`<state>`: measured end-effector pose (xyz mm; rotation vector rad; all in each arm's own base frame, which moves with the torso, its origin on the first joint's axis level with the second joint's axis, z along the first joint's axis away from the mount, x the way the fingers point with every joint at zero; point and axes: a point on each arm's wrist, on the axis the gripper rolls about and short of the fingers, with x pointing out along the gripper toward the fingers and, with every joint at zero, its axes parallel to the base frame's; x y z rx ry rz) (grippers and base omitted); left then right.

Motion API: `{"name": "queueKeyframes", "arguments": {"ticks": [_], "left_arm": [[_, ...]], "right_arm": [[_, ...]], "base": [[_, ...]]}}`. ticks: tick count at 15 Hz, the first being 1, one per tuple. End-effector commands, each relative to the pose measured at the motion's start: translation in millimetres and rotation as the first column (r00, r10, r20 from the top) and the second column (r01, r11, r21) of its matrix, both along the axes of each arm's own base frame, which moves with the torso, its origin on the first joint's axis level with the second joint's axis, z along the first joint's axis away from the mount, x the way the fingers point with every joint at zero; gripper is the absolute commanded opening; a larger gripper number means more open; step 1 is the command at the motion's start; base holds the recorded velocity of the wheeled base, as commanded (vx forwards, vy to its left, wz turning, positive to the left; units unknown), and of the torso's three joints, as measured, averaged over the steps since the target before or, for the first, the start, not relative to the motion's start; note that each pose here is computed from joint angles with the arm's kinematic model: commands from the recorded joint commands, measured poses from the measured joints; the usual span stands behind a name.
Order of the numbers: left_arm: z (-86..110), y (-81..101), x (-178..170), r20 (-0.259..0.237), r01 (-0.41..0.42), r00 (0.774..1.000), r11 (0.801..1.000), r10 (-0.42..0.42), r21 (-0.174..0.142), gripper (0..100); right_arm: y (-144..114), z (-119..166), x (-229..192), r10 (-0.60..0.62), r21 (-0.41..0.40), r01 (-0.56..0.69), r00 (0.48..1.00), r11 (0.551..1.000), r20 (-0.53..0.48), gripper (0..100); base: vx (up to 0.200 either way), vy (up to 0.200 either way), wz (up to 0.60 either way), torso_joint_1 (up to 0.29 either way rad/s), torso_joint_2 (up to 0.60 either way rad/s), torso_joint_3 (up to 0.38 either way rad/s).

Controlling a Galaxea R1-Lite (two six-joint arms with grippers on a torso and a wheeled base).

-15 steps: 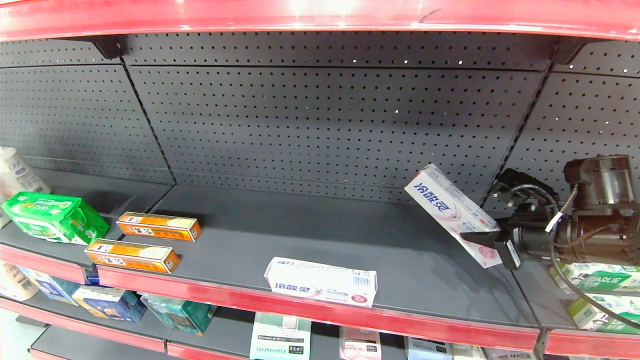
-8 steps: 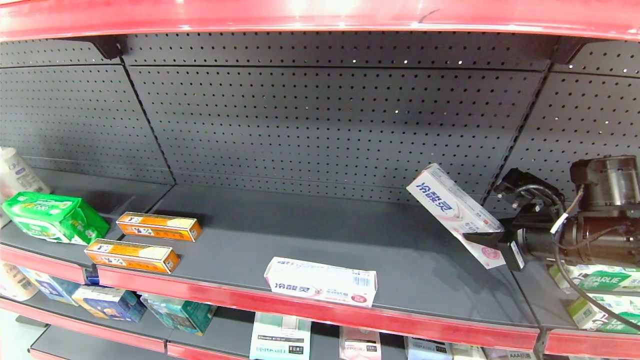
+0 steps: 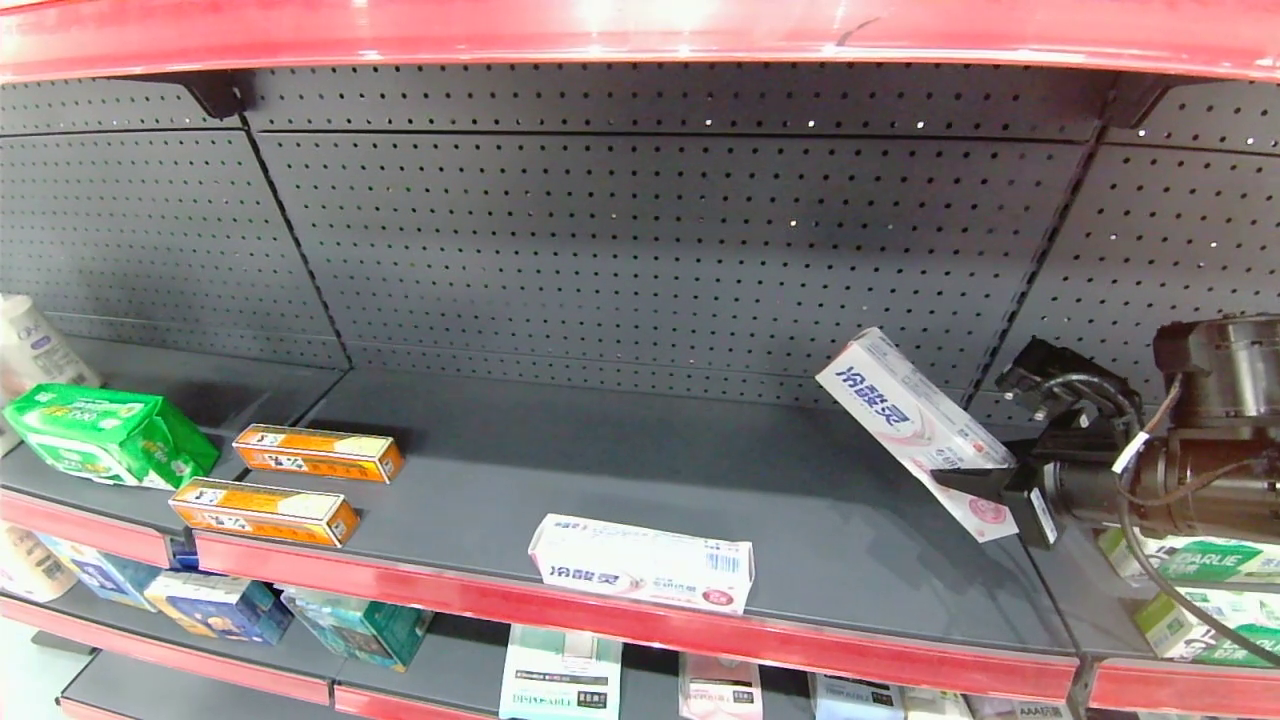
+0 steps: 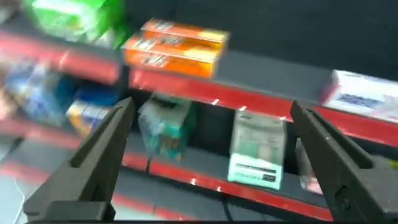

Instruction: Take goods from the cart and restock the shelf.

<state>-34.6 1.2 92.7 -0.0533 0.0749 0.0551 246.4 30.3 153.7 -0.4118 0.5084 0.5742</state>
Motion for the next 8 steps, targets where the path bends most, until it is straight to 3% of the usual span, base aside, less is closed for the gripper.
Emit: {"name": "queueKeyframes", "arguments": {"ticks": [1, 3, 4, 8], "left_arm": [[-7.7, 0.2, 5.4, 0.029, -0.003, 1.000, 0.999, 0.001, 0.052, 100], [-9.6, 1.2, 9.3, 0.088, -0.050, 0.995, 0.998, 0.046, 0.045, 100], [-11.9, 1.4, 10.2, 0.089, -0.059, 0.994, 0.998, 0.059, -0.001, 100], [-12.4, 0.2, 10.7, 0.094, -0.005, 0.996, 0.999, 0.008, -0.038, 100]], "right_arm": [[-1.2, 2.3, -1.6, -0.004, 0.001, 0.004, 1.000, 1.000, 0.010, 0], [-2.8, 2.2, -2.4, -0.010, -0.002, 0.010, 1.000, 1.000, 0.009, 0], [-3.5, 2.5, -2.1, -0.013, -0.001, 0.013, 1.000, 1.000, 0.011, 0], [-3.6, -0.1, -3.2, -0.011, -0.003, 0.011, 1.000, 1.000, 0.000, 0]], "base": [[0.000, 0.000, 0.00, 0.000, 0.00, 0.000], [0.000, 0.000, 0.00, 0.000, 0.00, 0.000], [0.000, 0.000, 0.00, 0.000, 0.00, 0.000], [0.000, 0.000, 0.00, 0.000, 0.00, 0.000]]}}
